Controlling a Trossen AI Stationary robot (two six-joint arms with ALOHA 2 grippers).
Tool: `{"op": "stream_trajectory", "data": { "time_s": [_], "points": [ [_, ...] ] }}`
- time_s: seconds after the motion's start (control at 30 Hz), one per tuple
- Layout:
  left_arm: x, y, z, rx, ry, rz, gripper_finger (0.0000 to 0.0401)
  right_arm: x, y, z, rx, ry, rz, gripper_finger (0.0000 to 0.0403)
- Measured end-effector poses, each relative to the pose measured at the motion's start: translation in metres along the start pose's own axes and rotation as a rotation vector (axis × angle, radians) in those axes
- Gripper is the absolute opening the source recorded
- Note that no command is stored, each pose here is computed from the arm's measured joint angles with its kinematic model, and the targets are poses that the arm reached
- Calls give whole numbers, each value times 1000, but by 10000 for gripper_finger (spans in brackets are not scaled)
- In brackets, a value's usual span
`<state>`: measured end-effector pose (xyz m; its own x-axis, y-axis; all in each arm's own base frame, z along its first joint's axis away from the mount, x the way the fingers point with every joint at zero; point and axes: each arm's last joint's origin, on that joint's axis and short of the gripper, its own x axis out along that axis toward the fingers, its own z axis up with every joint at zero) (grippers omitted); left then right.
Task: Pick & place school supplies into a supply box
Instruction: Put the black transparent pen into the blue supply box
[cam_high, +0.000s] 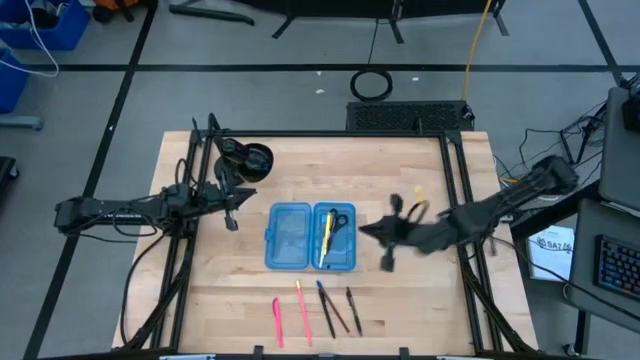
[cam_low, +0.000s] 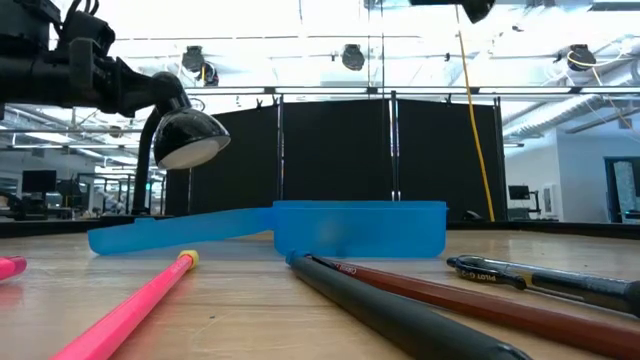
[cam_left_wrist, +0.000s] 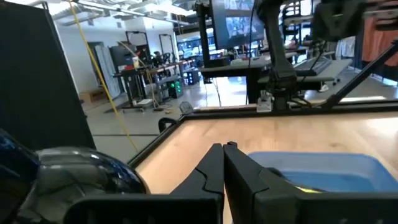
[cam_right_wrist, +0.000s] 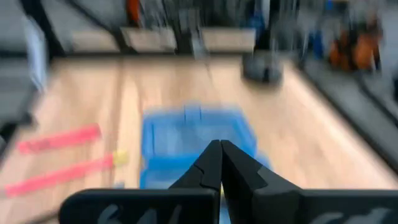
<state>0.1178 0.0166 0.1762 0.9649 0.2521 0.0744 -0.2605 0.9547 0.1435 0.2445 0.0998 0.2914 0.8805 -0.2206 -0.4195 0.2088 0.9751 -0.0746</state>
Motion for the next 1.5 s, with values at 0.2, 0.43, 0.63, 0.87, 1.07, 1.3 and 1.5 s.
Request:
{"op": "stream_trajectory", "data": {
  "time_s": [0.2, 0.43, 0.63, 0.87, 1.07, 1.3, 1.5],
  "points": [
    [0, -1, -4, 11, 46, -8, 3, 32, 47, 39, 94, 371, -130, 0],
    [0, -1, -5, 0, 51, -9, 25, 68, 97, 38, 381, 650, -130, 0],
    [-1, -2, -13, 24, 132, -22, 30, 87, 143, -5, 639, 821, -183, 0],
    [-1, -2, -14, 20, 143, -25, 30, 81, 181, -44, 829, 756, -367, 0],
    [-1, -2, -14, 3, 143, -24, 31, 82, 191, -54, 894, 706, -370, 20],
    [-1, -2, -14, -15, 143, -23, 31, 96, 190, -65, 929, 686, -324, 118],
    [-1, -2, -14, -37, 146, -22, 31, 102, 183, -72, 875, 699, -333, 172]
  ]
}}
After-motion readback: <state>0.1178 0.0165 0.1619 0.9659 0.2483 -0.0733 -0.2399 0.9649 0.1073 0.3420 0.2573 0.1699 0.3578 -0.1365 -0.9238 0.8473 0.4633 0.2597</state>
